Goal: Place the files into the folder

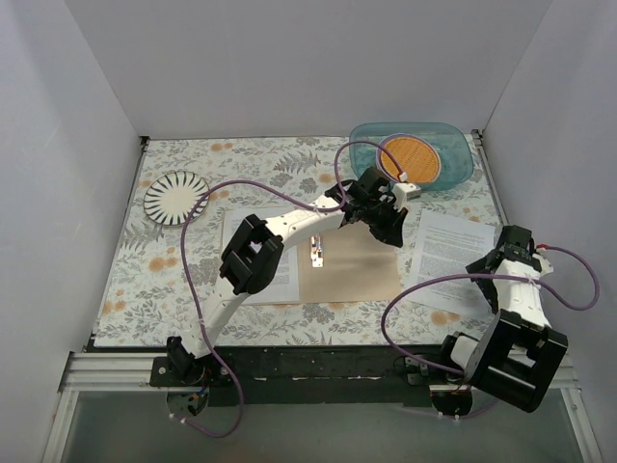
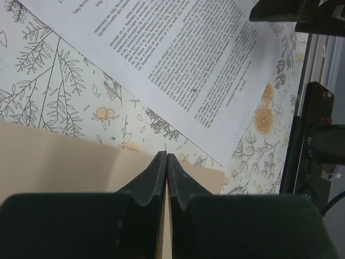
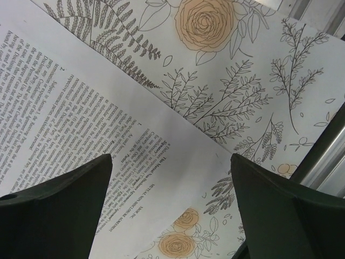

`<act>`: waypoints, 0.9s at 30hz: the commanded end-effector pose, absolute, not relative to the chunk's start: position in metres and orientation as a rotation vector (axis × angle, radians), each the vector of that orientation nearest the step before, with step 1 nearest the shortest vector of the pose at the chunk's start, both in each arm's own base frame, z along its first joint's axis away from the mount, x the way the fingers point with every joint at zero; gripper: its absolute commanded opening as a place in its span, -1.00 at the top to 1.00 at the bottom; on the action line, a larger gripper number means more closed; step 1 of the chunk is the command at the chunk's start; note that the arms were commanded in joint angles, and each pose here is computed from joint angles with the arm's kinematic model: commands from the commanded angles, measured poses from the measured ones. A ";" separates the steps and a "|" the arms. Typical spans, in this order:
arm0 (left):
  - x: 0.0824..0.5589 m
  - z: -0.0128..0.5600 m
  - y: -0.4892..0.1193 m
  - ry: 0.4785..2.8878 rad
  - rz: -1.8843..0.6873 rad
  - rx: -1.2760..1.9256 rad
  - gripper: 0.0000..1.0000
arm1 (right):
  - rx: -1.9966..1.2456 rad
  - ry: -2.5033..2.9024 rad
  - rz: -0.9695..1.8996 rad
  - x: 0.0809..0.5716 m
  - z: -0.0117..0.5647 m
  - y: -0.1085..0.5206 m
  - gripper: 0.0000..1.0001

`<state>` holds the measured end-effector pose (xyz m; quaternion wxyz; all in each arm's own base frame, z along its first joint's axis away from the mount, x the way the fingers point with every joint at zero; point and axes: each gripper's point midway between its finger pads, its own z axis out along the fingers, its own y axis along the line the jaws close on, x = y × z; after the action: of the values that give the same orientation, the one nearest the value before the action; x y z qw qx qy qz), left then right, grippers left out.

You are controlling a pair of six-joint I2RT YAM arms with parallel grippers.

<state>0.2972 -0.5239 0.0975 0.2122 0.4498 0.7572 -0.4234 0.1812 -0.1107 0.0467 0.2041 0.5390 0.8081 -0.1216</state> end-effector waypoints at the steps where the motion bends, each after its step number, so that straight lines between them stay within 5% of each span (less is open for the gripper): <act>1: 0.291 0.097 -0.535 2.119 -1.220 1.200 0.90 | 1.490 2.250 -0.304 0.190 0.039 -0.113 -0.97; 15: 0.296 0.068 -0.544 2.154 -1.171 1.147 0.80 | 1.556 2.354 -0.151 0.194 -0.003 -0.090 -0.79; 27: 0.293 0.050 -0.546 2.184 -1.200 1.138 0.74 | 1.504 2.328 0.031 0.210 -0.005 -0.072 -0.33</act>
<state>0.2897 -0.5383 0.0329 0.1866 0.4083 0.7904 -0.4169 0.1962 -0.1077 0.0152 0.1948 0.5325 0.8189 -0.0893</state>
